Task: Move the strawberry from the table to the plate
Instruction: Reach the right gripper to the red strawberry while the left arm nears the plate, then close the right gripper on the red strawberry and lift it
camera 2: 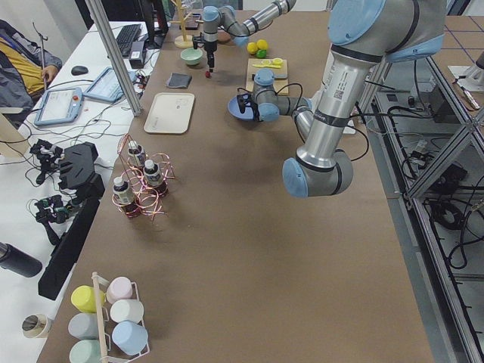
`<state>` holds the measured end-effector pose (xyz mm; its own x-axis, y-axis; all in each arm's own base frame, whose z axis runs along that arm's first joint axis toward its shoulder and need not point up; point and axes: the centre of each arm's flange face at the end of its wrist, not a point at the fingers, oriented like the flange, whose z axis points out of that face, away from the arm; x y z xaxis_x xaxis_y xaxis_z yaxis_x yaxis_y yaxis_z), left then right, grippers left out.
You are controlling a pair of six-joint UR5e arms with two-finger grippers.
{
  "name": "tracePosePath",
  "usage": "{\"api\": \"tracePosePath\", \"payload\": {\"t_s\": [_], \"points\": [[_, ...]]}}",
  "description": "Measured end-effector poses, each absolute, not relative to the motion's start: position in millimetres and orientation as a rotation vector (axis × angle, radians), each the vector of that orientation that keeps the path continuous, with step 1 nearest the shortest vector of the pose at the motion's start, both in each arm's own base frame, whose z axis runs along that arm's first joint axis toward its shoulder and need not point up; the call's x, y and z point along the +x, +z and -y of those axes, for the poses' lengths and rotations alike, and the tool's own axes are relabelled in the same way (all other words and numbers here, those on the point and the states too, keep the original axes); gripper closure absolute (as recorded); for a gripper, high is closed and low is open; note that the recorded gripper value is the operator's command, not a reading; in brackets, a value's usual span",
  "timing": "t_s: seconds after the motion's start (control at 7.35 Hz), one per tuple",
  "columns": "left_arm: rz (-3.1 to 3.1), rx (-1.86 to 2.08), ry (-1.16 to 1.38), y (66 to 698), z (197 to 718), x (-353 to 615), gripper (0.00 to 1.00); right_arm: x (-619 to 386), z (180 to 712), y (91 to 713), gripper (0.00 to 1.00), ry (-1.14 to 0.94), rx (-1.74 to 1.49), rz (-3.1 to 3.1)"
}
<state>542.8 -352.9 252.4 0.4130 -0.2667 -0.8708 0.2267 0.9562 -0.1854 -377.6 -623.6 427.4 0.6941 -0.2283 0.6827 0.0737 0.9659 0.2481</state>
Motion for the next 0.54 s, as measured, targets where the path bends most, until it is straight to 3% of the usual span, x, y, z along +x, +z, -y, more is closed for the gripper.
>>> {"api": "tracePosePath", "payload": {"t_s": [0.14, 0.27, 0.41, 0.54], "points": [[-1.104, -0.042, -0.312, 251.5, 349.5, 544.5, 0.75, -384.7, 630.4, 427.4, 0.22, -0.168, 0.211, 0.774], [-1.106, -0.043, -0.312, 250.2, 348.0, 544.9, 0.24, -390.7, 634.8, 427.1, 0.24, -0.167, 0.21, 0.766], [-1.108, -0.042, -0.312, 249.2, 347.6, 544.6, 0.15, -394.0, 636.3, 428.1, 0.25, -0.168, 0.207, 0.761], [-1.11, -0.04, -0.311, 247.9, 347.3, 544.4, 0.15, -396.8, 636.1, 429.6, 0.45, -0.169, 0.204, 0.758]]}}
